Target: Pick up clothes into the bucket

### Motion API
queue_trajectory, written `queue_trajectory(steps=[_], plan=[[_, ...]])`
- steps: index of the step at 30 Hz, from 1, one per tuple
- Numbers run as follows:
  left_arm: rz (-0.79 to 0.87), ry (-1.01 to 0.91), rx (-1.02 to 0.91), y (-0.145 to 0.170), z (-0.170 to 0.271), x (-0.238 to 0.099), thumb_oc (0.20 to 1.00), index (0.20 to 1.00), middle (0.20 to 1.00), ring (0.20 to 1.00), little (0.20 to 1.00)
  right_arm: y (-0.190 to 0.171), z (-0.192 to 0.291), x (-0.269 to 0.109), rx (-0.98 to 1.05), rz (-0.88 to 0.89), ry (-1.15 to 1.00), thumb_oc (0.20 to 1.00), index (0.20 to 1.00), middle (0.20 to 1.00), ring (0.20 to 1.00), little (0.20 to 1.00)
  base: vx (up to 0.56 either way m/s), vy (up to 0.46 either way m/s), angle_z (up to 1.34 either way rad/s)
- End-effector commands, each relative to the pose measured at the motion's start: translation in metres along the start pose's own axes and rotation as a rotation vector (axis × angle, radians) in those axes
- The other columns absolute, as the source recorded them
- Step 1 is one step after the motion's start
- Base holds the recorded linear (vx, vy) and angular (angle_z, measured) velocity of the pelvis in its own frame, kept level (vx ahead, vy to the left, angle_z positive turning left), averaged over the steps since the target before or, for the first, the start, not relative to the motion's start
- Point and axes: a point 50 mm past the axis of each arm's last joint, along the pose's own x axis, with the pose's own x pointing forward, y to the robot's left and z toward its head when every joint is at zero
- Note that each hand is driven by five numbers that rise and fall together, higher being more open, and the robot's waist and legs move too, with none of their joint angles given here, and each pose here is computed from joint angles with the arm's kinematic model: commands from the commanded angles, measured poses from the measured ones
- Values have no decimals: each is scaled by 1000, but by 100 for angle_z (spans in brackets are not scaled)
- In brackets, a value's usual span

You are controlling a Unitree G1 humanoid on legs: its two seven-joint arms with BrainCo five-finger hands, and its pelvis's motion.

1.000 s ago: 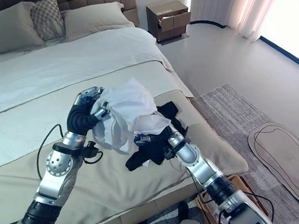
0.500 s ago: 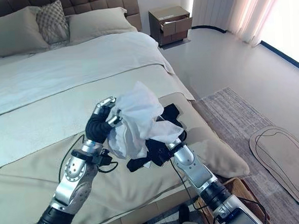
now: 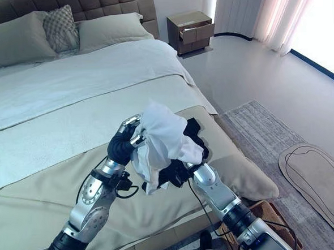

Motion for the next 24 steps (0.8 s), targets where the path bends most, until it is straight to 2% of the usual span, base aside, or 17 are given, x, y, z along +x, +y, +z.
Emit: queue_trajectory(steps=[1, 7, 8, 9, 14, 17, 24], plan=[[-61, -63, 37, -7, 10, 4, 200, 200, 200, 200, 200, 9, 23, 14, 125, 15, -138, 200, 200, 200, 200, 200, 0, 0, 0], [-3, -65, 154, 2, 14, -2, 200, 200, 200, 200, 200, -1, 11, 3, 217, -48, -96, 200, 200, 200, 200, 200, 6, -2, 2], [17, -69, 176, 4, 14, -4, 492, 492, 492, 492, 492, -4, 9, 0, 233, -71, -92, 200, 200, 200, 200, 200, -1, 1, 3], [35, -70, 188, 6, 15, -6, 1000, 1000, 1000, 1000, 1000, -7, 7, -3, 249, -92, -88, 200, 200, 200, 200, 200, -1, 0, 4], [112, -76, 256, 14, 15, -13, 1000, 1000, 1000, 1000, 1000, -19, 0, -14, 332, -172, -84, 200, 200, 200, 200, 200, 0, 0, 0], [223, -17, 243, 27, -1, -28, 1000, 1000, 1000, 1000, 1000, -34, -7, -32, 441, -261, -98, 200, 200, 200, 200, 200, 0, 0, 0], [326, 147, 214, 38, -35, -60, 1000, 1000, 1000, 1000, 1000, -51, -23, -62, 627, -434, -134, 200, 200, 200, 200, 200, 0, 0, 0]])
